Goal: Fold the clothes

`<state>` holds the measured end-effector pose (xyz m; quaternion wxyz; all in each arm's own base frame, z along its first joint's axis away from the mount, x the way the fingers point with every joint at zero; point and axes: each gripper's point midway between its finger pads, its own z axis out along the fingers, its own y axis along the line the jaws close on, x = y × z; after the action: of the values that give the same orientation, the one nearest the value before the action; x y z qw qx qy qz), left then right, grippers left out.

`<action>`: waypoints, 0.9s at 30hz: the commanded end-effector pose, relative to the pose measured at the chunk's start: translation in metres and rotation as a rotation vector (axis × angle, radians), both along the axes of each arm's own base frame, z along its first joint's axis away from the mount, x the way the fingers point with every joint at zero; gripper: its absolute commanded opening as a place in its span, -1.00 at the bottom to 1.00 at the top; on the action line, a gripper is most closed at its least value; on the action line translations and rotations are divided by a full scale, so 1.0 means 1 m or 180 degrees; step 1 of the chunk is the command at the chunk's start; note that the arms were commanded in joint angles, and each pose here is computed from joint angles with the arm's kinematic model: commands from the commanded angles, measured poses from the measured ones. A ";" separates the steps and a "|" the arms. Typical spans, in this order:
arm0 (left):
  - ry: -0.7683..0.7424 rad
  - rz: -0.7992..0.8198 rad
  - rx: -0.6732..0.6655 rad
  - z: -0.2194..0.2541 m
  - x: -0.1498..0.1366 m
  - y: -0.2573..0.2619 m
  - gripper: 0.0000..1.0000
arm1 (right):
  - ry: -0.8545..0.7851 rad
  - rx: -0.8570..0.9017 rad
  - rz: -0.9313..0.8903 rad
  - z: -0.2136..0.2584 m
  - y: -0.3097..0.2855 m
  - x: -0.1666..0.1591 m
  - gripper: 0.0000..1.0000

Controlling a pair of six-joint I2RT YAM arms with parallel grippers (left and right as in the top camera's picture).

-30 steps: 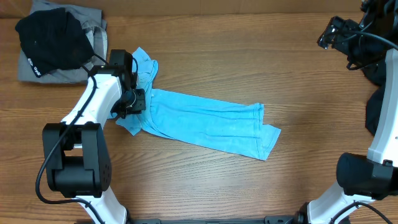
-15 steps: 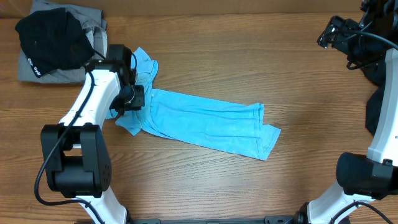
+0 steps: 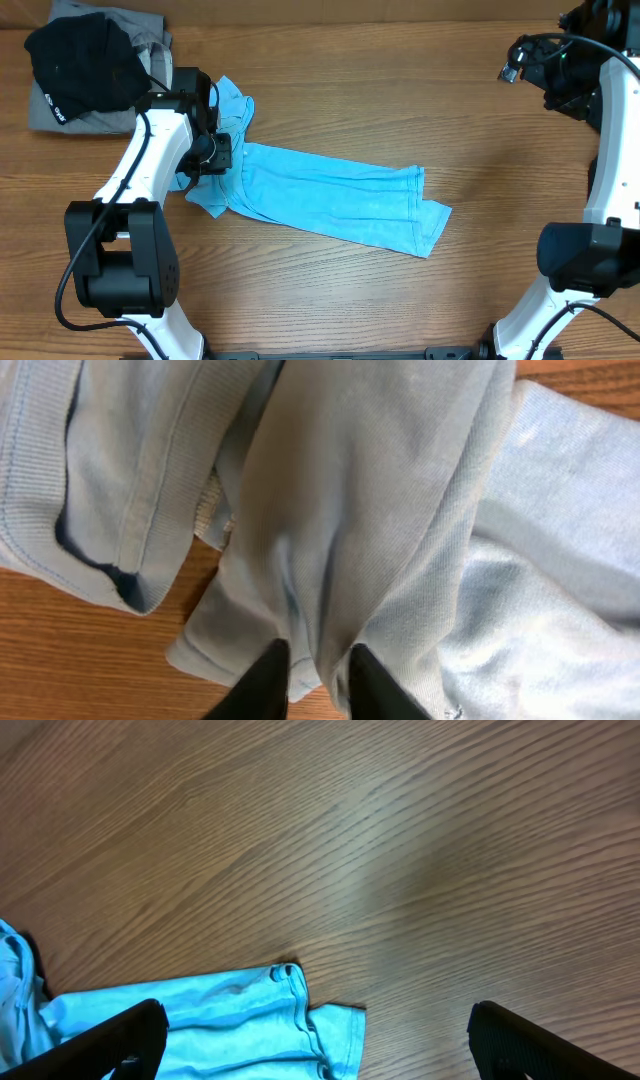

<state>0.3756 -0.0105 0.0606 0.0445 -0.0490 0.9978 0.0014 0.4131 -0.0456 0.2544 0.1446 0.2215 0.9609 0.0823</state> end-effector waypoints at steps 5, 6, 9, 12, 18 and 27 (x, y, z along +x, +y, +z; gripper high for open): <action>0.0011 -0.0123 -0.0098 0.000 -0.003 -0.006 -0.45 | 0.0006 0.0026 -0.0016 0.000 0.000 0.000 1.00; 0.0012 -0.0124 -0.0096 0.000 -0.002 -0.006 -0.43 | 0.0014 0.0027 -0.0016 0.000 0.000 -0.001 1.00; 0.0039 -0.0131 -0.0095 -0.003 -0.003 -0.006 -0.42 | 0.0030 0.0029 -0.0016 -0.001 0.000 -0.002 1.00; 0.0091 -0.0164 -0.0106 -0.007 -0.005 -0.007 -0.40 | 0.0028 0.0028 -0.0016 -0.001 0.000 -0.002 1.00; 0.0246 -0.0318 -0.0101 -0.023 -0.010 -0.019 -0.28 | 0.0038 0.0030 -0.0016 -0.001 0.000 -0.003 1.00; 0.0296 -0.0339 -0.0062 -0.028 -0.011 -0.020 -0.43 | 0.0047 0.0032 -0.0016 -0.001 0.000 -0.003 1.00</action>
<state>0.3680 -0.0295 0.0370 0.0064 -0.0101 0.9999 -0.0083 0.4097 -0.0449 0.2533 0.1372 0.2225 0.9617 0.0821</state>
